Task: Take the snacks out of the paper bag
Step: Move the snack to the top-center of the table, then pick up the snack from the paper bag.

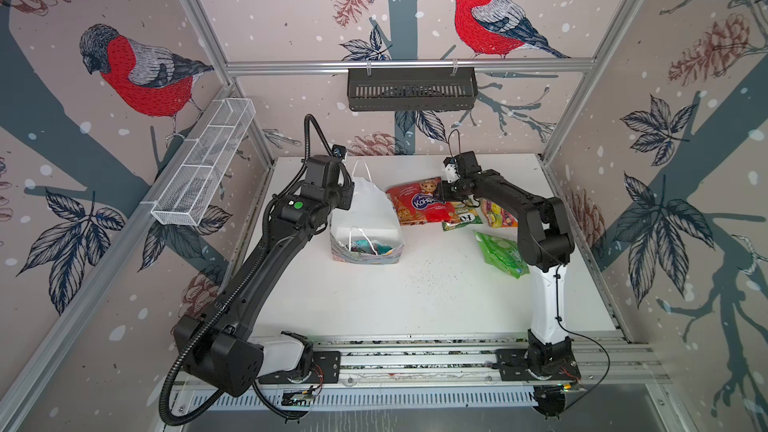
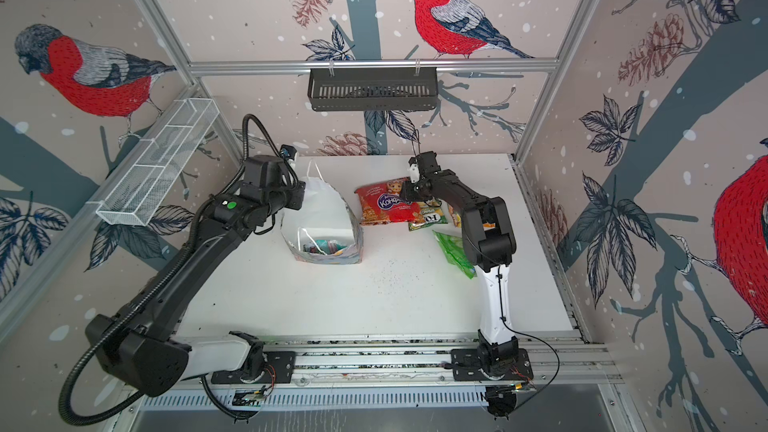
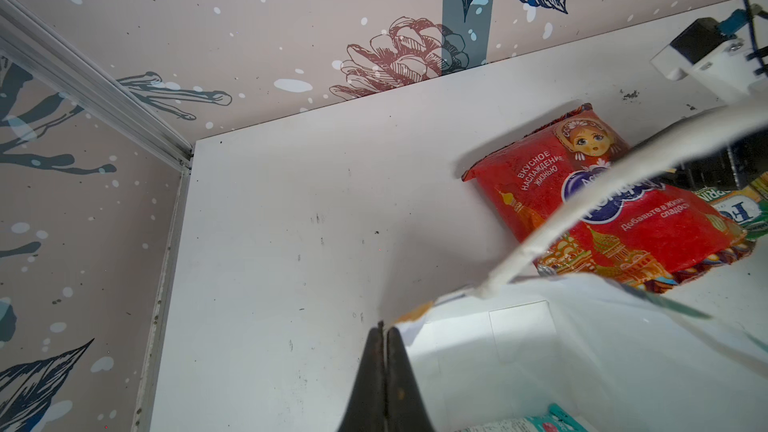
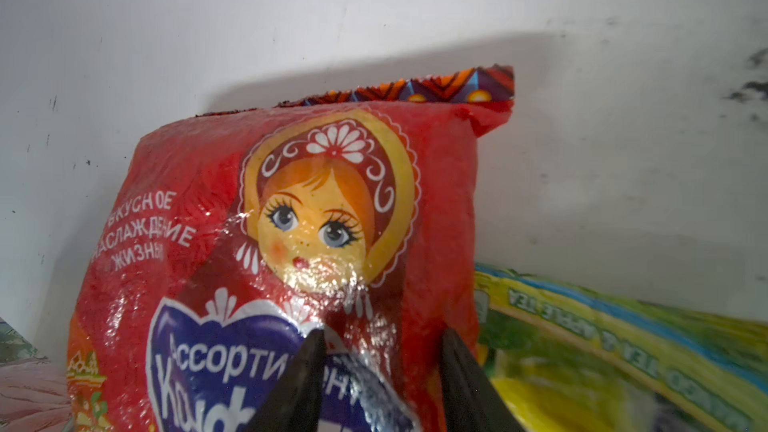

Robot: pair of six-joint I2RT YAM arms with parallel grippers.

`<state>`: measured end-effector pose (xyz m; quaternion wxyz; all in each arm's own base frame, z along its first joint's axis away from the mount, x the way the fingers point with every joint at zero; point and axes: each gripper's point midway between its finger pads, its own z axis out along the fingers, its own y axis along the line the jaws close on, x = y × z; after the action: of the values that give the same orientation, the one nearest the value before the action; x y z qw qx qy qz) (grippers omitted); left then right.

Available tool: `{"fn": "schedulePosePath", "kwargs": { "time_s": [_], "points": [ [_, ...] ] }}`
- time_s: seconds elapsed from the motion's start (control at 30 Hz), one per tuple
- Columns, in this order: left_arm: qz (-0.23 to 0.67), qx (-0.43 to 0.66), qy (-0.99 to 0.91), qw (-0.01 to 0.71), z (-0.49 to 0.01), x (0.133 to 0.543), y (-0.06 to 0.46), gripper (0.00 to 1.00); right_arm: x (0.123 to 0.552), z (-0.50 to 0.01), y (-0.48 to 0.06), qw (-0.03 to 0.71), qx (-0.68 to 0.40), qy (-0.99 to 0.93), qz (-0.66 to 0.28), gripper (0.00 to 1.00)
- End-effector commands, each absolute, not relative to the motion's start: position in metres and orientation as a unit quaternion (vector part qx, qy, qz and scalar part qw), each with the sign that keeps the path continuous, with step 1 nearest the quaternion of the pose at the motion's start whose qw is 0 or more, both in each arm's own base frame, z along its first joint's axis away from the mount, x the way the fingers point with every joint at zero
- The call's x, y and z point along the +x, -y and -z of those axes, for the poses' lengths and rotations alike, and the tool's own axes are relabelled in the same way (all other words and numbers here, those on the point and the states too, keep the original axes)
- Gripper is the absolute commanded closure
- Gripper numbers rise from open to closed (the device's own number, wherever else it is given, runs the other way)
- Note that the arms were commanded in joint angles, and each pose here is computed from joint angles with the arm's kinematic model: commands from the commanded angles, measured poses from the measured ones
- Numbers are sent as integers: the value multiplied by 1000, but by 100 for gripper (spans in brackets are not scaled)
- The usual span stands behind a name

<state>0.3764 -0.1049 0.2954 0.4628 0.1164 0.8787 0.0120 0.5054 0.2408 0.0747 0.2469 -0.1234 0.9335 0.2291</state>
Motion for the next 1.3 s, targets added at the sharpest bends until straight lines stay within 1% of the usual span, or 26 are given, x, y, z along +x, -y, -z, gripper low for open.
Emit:
{"fn": "schedulePosePath", "kwargs": {
  "time_s": [0.0,0.17,0.23,0.3,0.4,0.5,0.63,0.7,0.77,0.9,1.07,1.17,1.27],
  "points": [
    [-5,112,-878,466,-297,376,106,100,496,-75,-272,227,-155,-924,-268,58],
    [-3,116,-880,462,-292,377,108,100,499,-72,-306,219,-179,-918,-277,58],
    [-1,118,-879,462,-292,378,109,100,506,-74,-310,223,-175,-918,-278,58],
    [1,119,-880,460,-291,377,110,100,513,-81,-307,239,-167,-916,-276,55],
    [-3,119,-881,457,-288,376,108,100,521,-107,-291,287,-161,-908,-261,51],
    [-7,115,-879,462,-289,374,105,100,516,-159,-278,368,-179,-879,-246,46],
    [-11,111,-876,470,-292,372,102,100,481,-234,-273,467,-223,-815,-262,43],
    [-15,107,-872,477,-295,371,100,100,450,-266,-282,493,-264,-780,-280,43],
    [-12,104,-864,493,-298,368,98,100,423,-284,-290,505,-295,-757,-291,42],
    [0,85,-833,547,-318,358,92,100,372,-313,-308,521,-353,-712,-312,43],
    [-11,45,-797,602,-345,343,74,100,332,-346,-322,554,-387,-658,-332,47],
    [-7,40,-792,609,-350,339,72,100,318,-350,-336,549,-408,-648,-336,50],
    [-2,40,-795,606,-345,336,73,100,299,-343,-357,535,-434,-644,-333,51]
  ]
}}
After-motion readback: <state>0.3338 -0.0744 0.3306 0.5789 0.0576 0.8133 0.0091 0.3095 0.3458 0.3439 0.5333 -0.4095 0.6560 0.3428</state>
